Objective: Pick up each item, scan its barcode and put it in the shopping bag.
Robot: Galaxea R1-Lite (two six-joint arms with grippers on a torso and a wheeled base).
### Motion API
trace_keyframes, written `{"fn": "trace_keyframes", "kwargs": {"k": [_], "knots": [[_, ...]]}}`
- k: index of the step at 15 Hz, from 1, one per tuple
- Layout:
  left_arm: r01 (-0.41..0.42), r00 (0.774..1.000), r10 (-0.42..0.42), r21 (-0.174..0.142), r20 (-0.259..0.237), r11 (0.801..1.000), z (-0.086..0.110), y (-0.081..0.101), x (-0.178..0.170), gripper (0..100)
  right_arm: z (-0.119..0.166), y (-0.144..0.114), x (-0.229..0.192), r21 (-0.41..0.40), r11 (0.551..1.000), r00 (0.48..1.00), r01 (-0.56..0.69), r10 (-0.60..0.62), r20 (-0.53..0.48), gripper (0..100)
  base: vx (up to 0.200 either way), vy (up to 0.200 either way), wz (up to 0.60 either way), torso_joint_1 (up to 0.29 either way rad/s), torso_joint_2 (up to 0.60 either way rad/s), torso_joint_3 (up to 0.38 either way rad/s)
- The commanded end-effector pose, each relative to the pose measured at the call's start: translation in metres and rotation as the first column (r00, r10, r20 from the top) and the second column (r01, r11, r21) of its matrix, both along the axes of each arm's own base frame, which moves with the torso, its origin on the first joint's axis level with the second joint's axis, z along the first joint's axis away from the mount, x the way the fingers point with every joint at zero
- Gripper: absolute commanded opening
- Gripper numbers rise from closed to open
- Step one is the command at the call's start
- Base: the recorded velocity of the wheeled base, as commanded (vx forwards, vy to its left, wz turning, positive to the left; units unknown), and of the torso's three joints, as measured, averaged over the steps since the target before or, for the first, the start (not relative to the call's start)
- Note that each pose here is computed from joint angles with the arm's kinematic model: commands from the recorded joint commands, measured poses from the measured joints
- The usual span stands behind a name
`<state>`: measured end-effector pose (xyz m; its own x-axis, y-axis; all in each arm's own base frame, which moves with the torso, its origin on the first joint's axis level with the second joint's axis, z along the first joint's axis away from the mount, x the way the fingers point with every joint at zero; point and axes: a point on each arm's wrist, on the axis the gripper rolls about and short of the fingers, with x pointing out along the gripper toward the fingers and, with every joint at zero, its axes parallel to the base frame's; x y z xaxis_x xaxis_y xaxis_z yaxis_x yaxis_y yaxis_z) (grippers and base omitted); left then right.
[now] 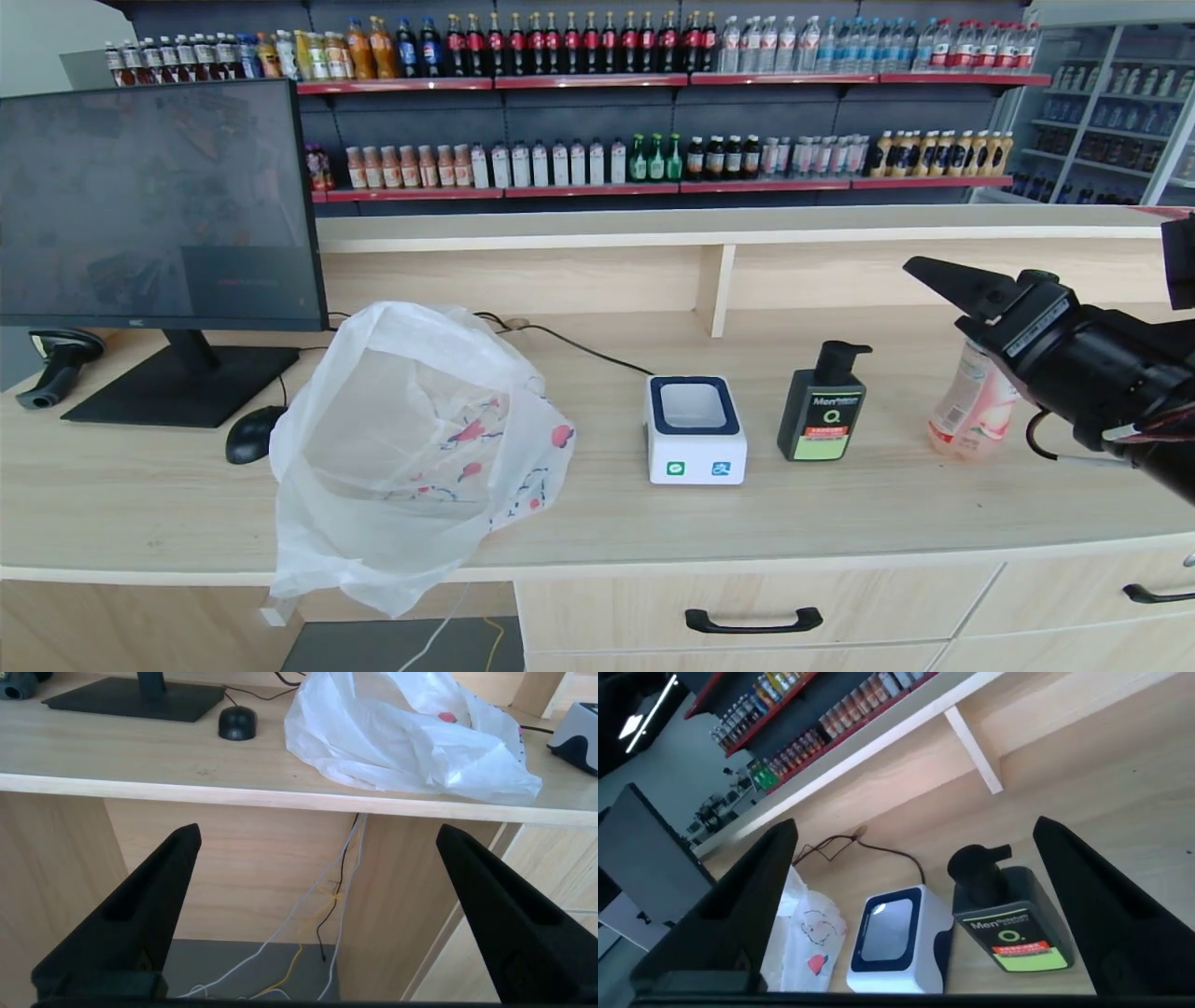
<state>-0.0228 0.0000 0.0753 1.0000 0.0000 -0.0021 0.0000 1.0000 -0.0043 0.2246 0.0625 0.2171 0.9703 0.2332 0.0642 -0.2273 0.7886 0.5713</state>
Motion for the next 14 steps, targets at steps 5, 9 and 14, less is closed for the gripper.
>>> {"fn": "trace_keyframes", "kwargs": {"k": [5, 9, 14], "knots": [[0.000, 1.000, 0.000, 0.000, 0.001, 1.000, 0.000, 0.000, 0.000, 100, -0.015, 0.015, 0.009, 0.049, 0.998, 0.996, -0.047, 0.050, -0.078, 100, 0.000, 0.000, 0.00, 0.000, 0.00, 0.000], [0.000, 1.000, 0.000, 0.000, 0.001, 1.000, 0.000, 0.000, 0.000, 100, -0.023, 0.016, 0.012, 0.040, 0.998, 0.994, -0.042, 0.046, -0.101, 100, 0.000, 0.000, 0.00, 0.000, 0.00, 0.000], [0.000, 1.000, 0.000, 0.000, 0.001, 1.000, 0.000, 0.000, 0.000, 100, -0.030, 0.023, 0.014, 0.051, 0.998, 0.990, -0.039, 0.045, -0.133, 100, 0.000, 0.000, 0.00, 0.000, 0.00, 0.000]]}}
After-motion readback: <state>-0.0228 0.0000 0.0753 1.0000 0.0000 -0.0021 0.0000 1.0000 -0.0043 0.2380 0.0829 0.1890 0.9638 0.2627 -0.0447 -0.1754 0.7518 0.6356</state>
